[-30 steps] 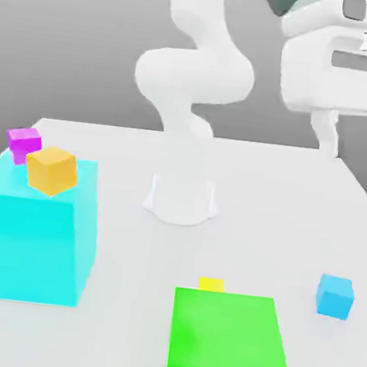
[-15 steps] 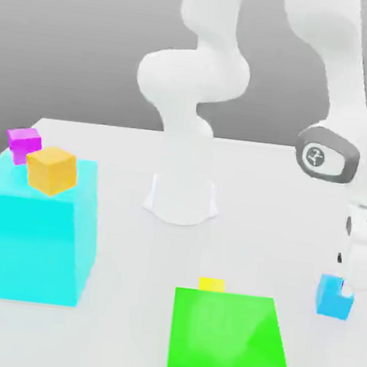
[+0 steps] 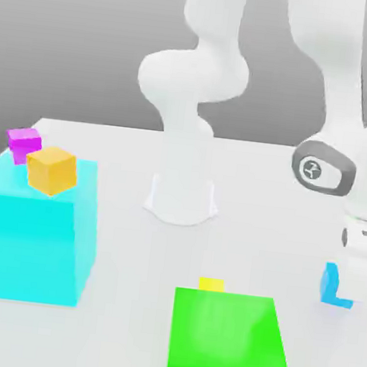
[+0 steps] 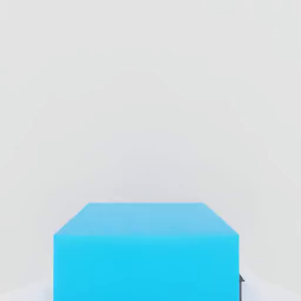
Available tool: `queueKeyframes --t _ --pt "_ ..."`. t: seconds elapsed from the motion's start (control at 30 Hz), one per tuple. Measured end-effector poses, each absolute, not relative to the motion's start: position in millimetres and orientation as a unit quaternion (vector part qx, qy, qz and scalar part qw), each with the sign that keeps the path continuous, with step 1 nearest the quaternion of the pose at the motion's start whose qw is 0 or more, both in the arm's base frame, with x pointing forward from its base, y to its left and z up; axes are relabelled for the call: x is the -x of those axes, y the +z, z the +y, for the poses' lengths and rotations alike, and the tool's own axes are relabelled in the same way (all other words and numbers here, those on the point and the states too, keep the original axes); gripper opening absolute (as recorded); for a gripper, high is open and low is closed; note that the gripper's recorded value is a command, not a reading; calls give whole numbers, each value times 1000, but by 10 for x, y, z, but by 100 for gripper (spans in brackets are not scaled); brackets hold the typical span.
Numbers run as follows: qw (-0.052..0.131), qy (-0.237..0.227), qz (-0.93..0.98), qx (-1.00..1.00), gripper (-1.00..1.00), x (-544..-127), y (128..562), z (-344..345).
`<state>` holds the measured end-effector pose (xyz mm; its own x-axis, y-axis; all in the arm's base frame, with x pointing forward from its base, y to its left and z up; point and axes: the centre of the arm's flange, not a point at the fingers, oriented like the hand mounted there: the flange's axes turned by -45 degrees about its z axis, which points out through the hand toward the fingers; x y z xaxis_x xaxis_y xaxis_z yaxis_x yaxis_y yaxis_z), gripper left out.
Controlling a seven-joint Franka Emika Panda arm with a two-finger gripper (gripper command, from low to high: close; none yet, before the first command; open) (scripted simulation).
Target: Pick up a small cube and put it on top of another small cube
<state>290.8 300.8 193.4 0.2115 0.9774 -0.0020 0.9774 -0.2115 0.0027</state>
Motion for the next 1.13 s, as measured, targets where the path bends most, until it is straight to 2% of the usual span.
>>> queueKeyframes --t 0.17,0.33,0.43,0.53,0.63,0.83,0.9,1.0,1.03,1.13 --pt "21 4 515 -857 -100 -3767 2517 1971" --pt "34 5 423 -906 -100 -4127 3117 984" --pt "37 4 352 -935 -100 -4182 3454 237" --pt "37 2 277 -960 -100 -4073 3766 -514" --pt "31 0 196 -980 -100 -3788 4062 -1270" --pt "8 0 29 -1000 -100 -2736 4525 -2544" --pt "0 0 -5 -1000 -100 -2458 4484 -2753" --pt "-2 0 -16 -1000 -100 -2374 4108 -2812" --pt "-2 1 -16 -1000 100 -2364 4013 -2811" --pt "-2 1 -16 -1000 100 -2364 4013 -2811"
